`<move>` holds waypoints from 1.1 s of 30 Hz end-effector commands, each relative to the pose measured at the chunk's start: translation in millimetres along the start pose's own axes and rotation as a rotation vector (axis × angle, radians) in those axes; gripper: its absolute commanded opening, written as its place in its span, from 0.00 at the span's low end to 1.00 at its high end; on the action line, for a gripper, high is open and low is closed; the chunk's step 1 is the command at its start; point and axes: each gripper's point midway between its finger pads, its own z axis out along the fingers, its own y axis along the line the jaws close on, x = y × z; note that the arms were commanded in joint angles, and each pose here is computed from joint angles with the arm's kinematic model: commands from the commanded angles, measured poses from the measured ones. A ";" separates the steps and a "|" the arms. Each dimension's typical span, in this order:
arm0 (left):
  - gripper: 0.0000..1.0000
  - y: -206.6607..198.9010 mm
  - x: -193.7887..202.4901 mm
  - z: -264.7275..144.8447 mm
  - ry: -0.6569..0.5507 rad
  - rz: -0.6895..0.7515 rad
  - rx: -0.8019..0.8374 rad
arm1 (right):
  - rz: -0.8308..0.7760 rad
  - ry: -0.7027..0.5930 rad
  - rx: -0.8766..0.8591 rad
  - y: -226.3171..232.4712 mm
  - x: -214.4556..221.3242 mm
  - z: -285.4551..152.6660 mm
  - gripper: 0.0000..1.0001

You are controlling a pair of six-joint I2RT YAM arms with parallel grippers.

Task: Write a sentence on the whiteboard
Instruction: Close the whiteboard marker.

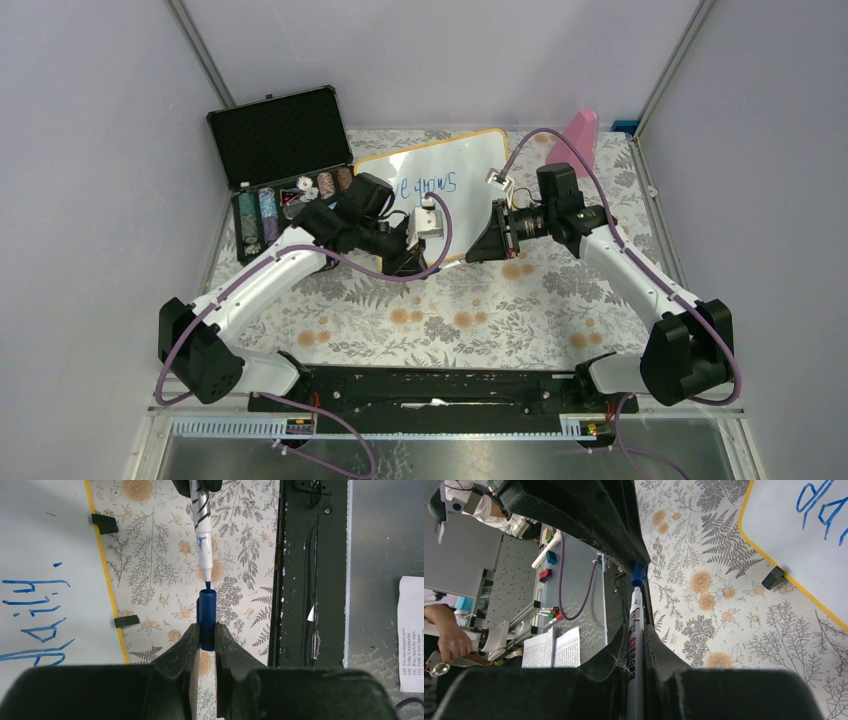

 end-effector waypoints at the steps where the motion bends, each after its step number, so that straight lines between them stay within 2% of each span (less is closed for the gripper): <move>1: 0.00 -1.1 -23.8 -4.4 -0.065 0.035 0.020 | -0.037 0.007 0.003 -1.3 -0.6 3.6 0.00; 19: 0.00 1.3 -22.7 -1.6 -0.057 0.030 0.022 | -0.042 0.014 0.016 -4.2 0.1 6.2 0.00; 33: 0.00 -3.4 -28.6 5.8 -0.087 -0.044 0.077 | -0.055 0.032 0.041 -10.0 0.8 14.3 0.00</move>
